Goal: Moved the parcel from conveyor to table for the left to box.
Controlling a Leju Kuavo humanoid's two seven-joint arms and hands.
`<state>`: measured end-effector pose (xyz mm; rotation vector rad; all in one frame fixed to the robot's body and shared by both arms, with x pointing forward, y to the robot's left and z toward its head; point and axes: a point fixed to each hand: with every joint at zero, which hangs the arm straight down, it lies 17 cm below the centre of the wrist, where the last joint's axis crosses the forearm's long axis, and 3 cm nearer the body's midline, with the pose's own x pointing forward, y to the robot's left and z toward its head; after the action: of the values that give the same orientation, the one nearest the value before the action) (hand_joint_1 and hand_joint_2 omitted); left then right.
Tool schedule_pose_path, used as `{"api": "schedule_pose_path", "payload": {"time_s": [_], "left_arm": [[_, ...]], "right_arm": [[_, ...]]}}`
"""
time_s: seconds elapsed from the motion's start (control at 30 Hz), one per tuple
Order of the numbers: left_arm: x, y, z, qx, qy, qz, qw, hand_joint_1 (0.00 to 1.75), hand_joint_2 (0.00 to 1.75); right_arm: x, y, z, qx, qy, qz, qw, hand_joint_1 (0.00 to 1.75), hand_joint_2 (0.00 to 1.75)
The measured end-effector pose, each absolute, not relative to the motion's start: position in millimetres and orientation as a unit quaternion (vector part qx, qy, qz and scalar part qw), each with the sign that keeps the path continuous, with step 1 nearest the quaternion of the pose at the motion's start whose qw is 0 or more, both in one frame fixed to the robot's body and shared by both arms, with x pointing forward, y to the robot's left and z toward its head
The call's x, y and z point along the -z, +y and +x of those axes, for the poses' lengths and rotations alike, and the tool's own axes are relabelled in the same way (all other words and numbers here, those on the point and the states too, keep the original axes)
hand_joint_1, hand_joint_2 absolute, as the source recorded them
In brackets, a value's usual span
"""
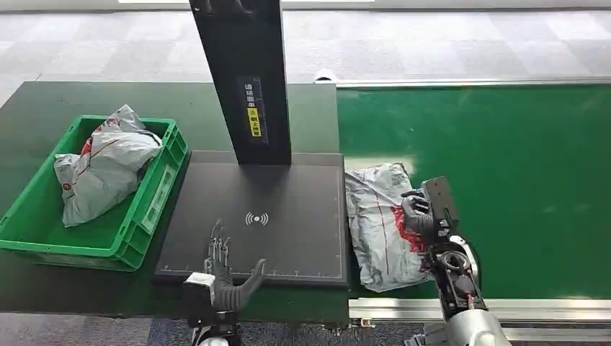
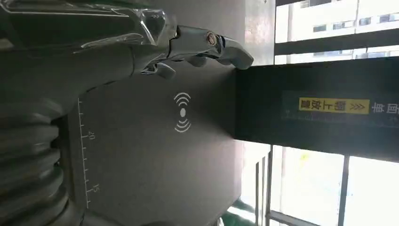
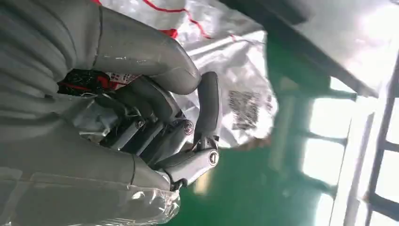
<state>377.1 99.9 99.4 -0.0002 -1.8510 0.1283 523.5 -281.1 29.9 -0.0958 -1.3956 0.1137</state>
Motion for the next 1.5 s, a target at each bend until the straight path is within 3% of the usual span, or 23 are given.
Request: {"api": "schedule_pose_path", "payload": {"time_s": [0.2,0.5,0.67,0.93,1.4,1.43,1.47,1.5], "left_arm": [[-99.8,102.3,374.1,-0.057,-0.799,0.001,0.599,0.0,1.75],[-100.3,101.8,369.5,-0.054,-0.801,-0.007,0.597,0.0,1.75],[-103.8,95.3,369.6,-0.044,-0.805,-0.022,0.592,0.0,1.75],[-133.5,82.3,385.9,-0.001,-0.834,-0.03,0.551,0.0,1.75],[-215.4,134.3,433.7,0.022,-0.894,0.049,0.446,0.0,1.75],[-220.6,137.0,437.1,0.02,-0.896,0.05,0.441,0.0,1.75],[-225.6,140.1,440.6,0.017,-0.898,0.053,0.437,0.0,1.75],[-230.7,143.1,444.3,0.013,-0.9,0.055,0.433,0.0,1.75]], "right_arm": [[-106.7,-319.6,519.6,-0.029,-0.719,-0.084,0.689,1.75,1.75],[-209.6,-339.3,454.1,-0.012,-0.817,-0.137,0.561,1.75,1.75],[-208.6,-285.9,454.4,-0.069,-0.815,-0.094,0.567,1.75,1.75],[-185.5,-159.1,495.2,-0.12,-0.781,0.058,0.61,1.75,1.75],[-140.0,-19.0,493.6,-0.204,-0.695,0.19,0.663,1.75,1.75],[-138.7,-10.9,492.8,-0.211,-0.691,0.193,0.664,0.1,1.75],[-137.0,-2.6,491.9,-0.221,-0.686,0.196,0.665,0.0,1.75],[-134.1,6.0,490.2,-0.233,-0.679,0.198,0.667,0.0,1.75]]}}
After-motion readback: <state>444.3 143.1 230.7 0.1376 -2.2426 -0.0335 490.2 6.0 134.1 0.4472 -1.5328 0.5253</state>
